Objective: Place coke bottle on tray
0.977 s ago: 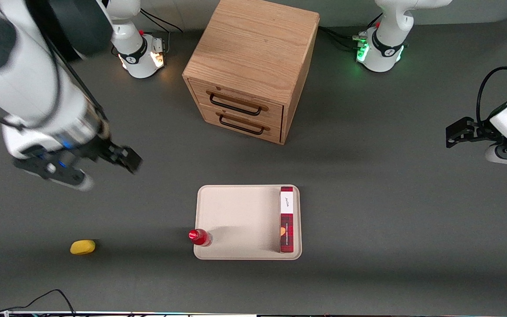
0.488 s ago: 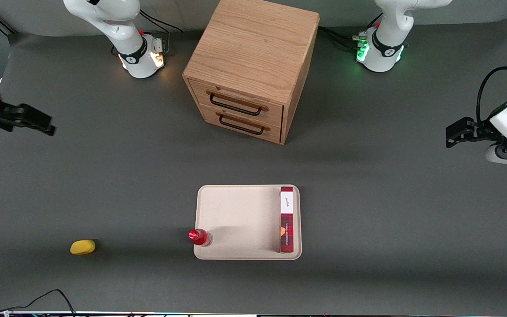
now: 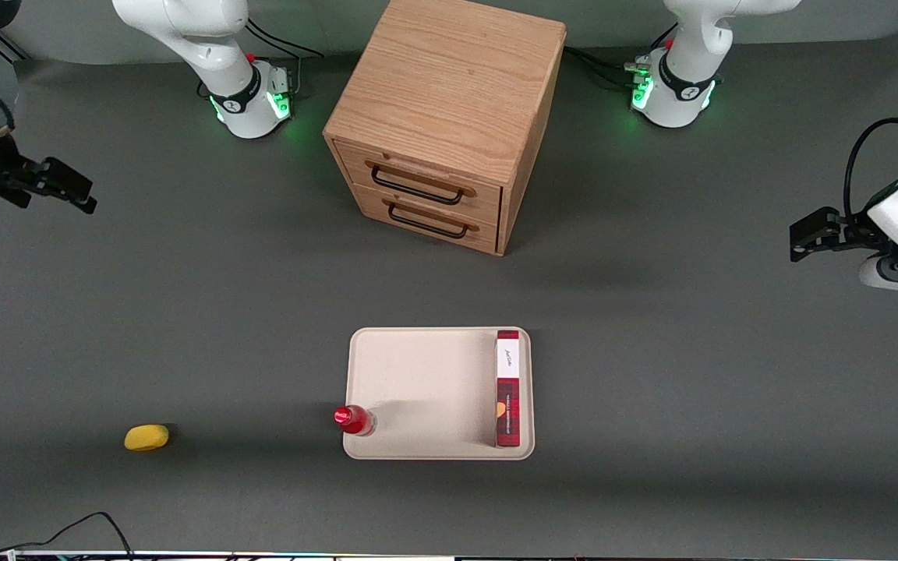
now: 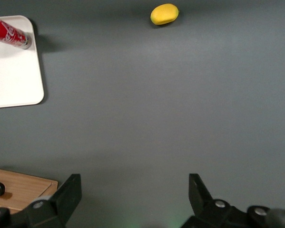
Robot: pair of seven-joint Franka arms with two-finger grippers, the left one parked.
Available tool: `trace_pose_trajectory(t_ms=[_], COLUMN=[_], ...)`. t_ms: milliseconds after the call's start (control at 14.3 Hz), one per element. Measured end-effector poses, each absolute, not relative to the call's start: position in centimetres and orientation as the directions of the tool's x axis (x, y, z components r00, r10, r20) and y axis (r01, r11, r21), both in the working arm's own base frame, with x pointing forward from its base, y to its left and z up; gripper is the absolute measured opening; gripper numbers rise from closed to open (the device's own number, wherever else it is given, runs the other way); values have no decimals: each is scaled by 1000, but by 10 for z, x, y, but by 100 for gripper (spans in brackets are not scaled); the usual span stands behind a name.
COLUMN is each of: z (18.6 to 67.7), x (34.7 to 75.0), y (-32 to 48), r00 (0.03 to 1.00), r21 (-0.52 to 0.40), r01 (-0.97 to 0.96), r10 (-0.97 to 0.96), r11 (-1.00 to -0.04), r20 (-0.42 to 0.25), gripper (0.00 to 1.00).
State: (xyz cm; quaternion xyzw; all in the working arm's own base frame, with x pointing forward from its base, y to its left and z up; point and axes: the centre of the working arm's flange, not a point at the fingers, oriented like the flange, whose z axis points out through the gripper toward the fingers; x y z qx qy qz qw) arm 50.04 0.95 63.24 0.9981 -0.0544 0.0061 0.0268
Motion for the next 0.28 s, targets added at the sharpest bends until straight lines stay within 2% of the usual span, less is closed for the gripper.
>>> trace_pose_trajectory(t_ms=[279], z=[656], x=[493], y=[15], r00=[993], r21=[41], r01=[-106], r10=[-103], r11=[-994], r20=[49], gripper=[100])
